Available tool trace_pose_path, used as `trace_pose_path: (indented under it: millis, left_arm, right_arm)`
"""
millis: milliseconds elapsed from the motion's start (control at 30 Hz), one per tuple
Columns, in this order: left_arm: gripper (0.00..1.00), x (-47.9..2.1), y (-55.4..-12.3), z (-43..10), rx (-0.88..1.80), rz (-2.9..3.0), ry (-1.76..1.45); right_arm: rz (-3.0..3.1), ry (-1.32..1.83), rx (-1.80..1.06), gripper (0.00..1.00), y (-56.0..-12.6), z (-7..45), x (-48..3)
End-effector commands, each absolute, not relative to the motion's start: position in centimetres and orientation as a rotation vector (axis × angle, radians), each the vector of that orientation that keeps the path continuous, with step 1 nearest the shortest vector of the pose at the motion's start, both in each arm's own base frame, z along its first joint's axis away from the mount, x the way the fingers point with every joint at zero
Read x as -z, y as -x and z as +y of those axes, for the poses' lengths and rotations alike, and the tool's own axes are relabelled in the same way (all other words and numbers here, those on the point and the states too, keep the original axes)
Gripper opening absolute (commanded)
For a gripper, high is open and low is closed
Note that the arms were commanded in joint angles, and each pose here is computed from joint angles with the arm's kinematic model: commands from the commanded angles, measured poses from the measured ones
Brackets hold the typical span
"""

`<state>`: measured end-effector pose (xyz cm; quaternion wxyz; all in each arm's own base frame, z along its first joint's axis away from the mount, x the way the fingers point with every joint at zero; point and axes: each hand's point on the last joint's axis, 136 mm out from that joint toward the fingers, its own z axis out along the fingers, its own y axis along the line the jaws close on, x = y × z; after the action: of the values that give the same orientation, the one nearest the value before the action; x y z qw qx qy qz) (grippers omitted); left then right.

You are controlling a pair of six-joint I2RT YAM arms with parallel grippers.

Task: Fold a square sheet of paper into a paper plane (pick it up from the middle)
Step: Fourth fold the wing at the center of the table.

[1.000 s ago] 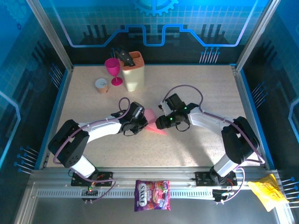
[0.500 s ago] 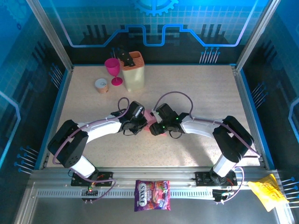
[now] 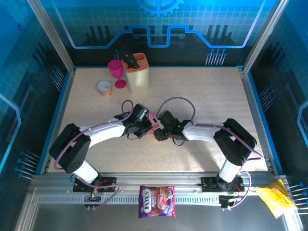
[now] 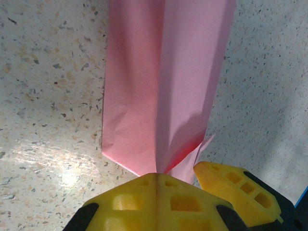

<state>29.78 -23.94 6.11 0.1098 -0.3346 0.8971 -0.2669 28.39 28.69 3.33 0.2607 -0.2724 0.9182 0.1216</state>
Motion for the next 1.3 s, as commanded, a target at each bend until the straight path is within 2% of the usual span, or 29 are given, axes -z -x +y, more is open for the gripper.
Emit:
trace_pose_path:
  millis: [0, 167, 600, 1267]
  left_arm:
    - [0.00, -6.9, -29.8, -24.2, 0.808, 2.641, 0.998]
    - [0.00, -6.7, -29.8, -24.1, 0.797, 2.646, 0.995]
    - [0.00, -6.4, -29.5, -23.8, 0.774, 2.656, 0.989]
    - [0.00, -6.8, -29.5, -23.3, 0.767, 2.654, 0.970]
  right_arm:
    - [2.489, 0.734, -0.271, 0.47, -28.4, 28.2, -2.4]
    - [2.513, 0.738, -0.260, 0.39, -27.8, 27.6, -1.5]
    - [2.524, 0.731, -0.290, 0.33, -27.0, 27.3, -1.6]
    - [2.519, 0.712, -0.245, 0.32, -27.7, 26.5, -2.1]
